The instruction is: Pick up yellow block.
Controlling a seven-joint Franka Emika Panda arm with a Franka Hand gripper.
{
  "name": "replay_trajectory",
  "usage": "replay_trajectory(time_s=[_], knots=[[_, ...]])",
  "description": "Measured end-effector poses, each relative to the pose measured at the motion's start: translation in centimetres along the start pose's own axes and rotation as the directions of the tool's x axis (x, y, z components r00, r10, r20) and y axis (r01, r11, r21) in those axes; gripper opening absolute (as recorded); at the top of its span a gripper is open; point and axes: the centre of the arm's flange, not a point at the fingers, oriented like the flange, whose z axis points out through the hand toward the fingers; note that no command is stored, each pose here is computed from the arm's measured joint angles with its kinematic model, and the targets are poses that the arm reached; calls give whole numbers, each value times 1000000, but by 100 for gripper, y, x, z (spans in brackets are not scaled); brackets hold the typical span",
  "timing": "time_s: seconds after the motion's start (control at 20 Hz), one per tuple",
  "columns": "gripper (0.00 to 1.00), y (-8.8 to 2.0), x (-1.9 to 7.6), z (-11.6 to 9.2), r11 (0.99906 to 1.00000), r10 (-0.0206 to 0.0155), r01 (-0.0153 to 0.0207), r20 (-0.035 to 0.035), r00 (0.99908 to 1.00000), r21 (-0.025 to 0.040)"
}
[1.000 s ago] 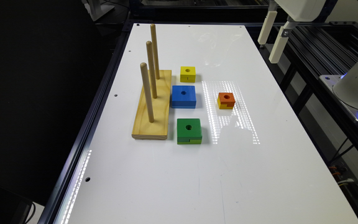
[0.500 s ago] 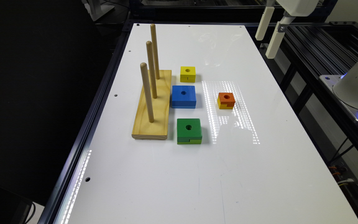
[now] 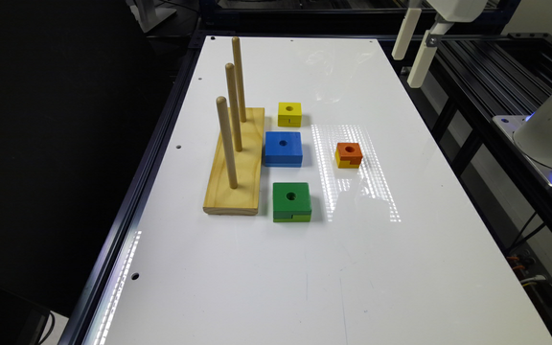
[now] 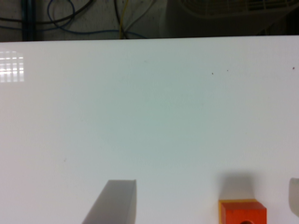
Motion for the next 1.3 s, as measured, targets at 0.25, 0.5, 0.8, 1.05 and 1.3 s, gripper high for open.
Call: replay_trajectory(time_s=[0.25, 0.5, 0.8, 1.05, 1.3], knots=[[100, -9, 10, -14, 999997, -278, 284, -2700, 999996, 2333], [100, -11, 15, -18, 999993, -279, 296, -4385, 999990, 3753], [100, -86, 113, -60, 999870, 16, 281, -18350, 999832, 16152], [100, -218, 349, 19, 999877, 829, -534, -18800, 999823, 15702], [100, -289, 588, 108, 999986, -1047, 1088, -7920, 999968, 5179]])
